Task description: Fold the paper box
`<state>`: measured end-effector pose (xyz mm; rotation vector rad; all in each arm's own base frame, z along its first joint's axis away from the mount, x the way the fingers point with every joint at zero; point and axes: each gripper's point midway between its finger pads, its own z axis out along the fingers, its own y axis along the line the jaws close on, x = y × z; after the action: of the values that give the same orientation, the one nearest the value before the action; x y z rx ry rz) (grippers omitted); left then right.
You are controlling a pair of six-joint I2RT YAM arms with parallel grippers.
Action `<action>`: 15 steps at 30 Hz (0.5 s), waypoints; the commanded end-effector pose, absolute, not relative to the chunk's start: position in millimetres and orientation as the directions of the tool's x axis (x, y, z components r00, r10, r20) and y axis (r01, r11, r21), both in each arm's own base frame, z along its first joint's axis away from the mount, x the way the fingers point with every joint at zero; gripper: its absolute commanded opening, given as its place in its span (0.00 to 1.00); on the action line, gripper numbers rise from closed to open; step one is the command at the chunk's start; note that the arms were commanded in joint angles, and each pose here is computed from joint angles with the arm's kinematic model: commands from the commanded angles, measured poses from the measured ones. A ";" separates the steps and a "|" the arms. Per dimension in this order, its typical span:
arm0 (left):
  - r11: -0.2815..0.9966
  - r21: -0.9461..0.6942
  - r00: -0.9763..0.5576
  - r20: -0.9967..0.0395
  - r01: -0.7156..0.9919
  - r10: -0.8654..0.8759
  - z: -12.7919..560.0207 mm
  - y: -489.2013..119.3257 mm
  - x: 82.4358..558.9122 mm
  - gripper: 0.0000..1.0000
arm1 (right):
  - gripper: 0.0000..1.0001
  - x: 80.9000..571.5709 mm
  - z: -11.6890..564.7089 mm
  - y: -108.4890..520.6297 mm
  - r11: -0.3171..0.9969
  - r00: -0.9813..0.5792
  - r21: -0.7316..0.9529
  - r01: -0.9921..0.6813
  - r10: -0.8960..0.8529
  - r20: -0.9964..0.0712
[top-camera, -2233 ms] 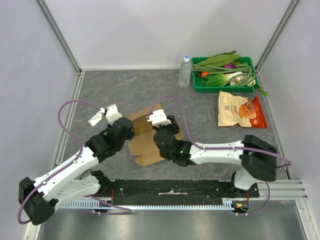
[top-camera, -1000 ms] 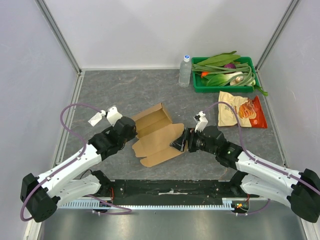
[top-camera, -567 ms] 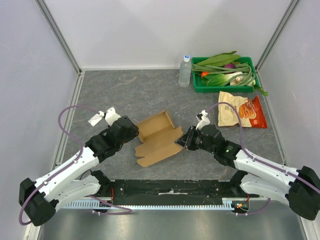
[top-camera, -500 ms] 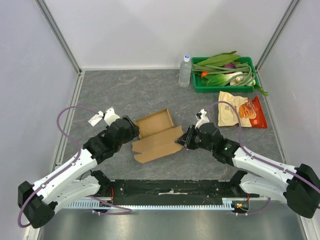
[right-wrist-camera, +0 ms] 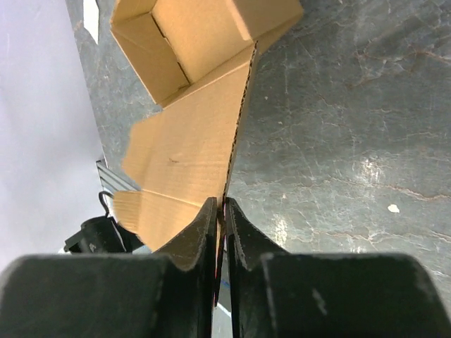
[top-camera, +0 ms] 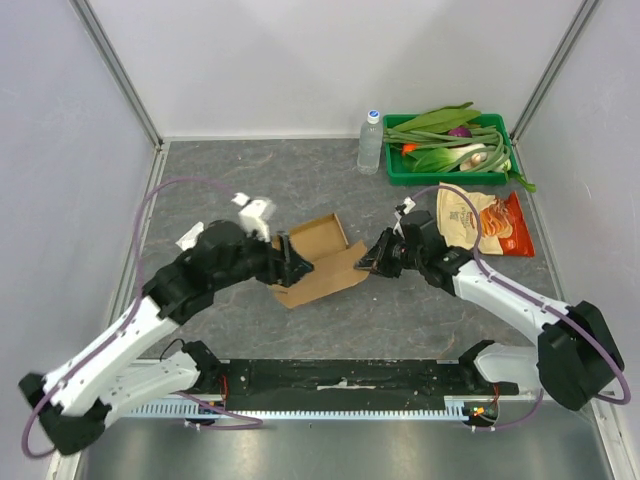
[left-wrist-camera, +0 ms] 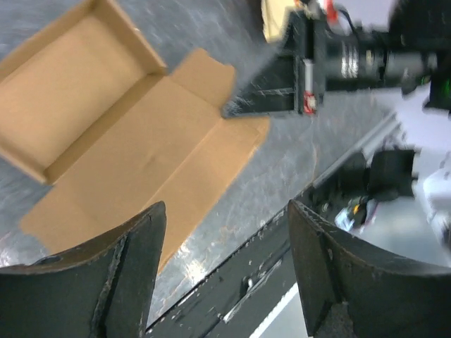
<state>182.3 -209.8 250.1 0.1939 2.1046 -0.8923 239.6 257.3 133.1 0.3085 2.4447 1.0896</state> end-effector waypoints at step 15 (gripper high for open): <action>0.466 0.445 -0.117 -0.615 0.765 0.780 171.5 -305.6 174.8 0.91 | 0.17 246.5 147.2 263.6 0.582 -0.914 0.805 0.115 0.380 -0.144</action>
<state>145.0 -314.6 172.6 1.2094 2.0213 -0.3462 241.7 257.4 130.1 0.4100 2.5452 1.1875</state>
